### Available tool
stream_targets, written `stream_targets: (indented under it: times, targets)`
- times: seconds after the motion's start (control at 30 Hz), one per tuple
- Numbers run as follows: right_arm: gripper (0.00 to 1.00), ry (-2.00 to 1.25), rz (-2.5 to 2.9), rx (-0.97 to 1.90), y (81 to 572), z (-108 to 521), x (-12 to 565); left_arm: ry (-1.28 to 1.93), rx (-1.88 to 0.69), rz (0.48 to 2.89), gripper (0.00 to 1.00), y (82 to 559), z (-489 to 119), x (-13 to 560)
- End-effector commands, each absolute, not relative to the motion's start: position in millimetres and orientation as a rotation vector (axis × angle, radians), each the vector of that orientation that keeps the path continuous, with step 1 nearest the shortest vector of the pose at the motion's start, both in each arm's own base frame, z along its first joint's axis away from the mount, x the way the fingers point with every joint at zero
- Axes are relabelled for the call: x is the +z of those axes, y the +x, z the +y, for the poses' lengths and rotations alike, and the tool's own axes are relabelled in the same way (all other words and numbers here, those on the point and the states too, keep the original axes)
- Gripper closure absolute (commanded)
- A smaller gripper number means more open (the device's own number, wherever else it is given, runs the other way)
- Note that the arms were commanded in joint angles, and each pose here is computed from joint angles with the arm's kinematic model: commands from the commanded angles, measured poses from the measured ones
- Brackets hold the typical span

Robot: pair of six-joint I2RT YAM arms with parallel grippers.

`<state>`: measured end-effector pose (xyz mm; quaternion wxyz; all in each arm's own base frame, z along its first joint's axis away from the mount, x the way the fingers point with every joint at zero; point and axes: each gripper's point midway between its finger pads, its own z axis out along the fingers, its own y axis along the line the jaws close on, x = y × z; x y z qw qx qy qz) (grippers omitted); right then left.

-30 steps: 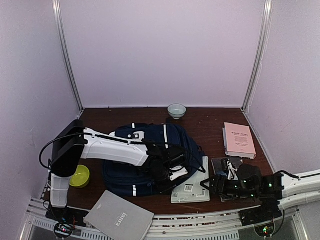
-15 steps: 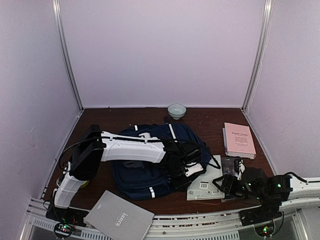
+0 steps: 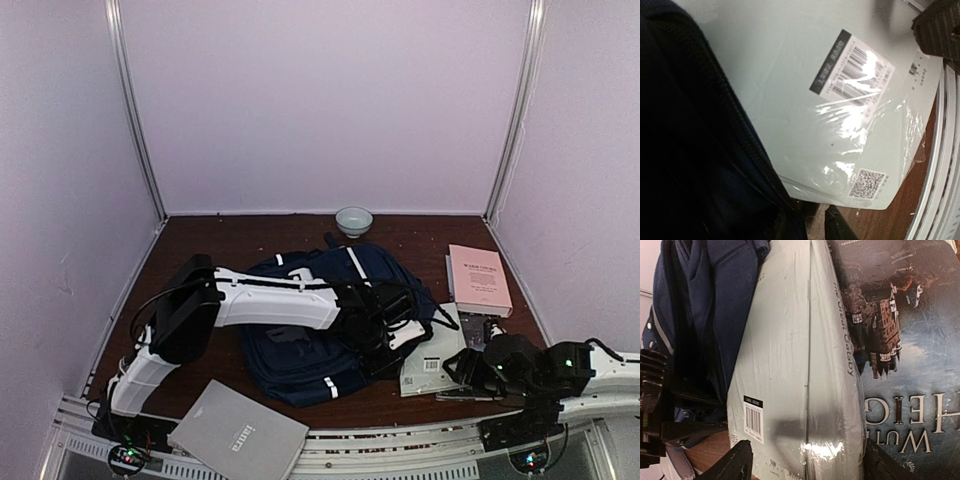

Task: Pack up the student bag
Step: Pick up the book from the center of the board.

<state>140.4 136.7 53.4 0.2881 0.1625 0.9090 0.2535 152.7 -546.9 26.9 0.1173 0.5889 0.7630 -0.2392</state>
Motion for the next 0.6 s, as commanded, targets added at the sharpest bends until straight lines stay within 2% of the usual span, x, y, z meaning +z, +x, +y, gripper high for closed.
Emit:
stream_targets:
  times: [0.0,0.1,0.2,0.3,0.43,0.57]
  targets:
    - [0.25,0.316,2.517,0.582,140,144,49,1.737,-0.833,2.106,0.70,139,-579,13]
    - [0.28,0.232,2.504,0.950,138,199,64,1.739,-0.832,2.107,0.70,141,-579,11]
    - [0.36,0.183,2.403,1.239,137,234,97,1.735,-0.830,2.108,0.70,143,-578,10]
    - [0.45,0.131,2.286,1.413,138,253,138,1.726,-0.829,2.117,0.70,146,-576,8]
    - [0.65,0.122,2.213,1.516,138,263,164,1.722,-0.821,2.116,0.70,148,-574,9]
    - [0.90,0.183,2.226,1.431,146,253,162,1.709,-0.820,2.102,0.70,150,-571,18]
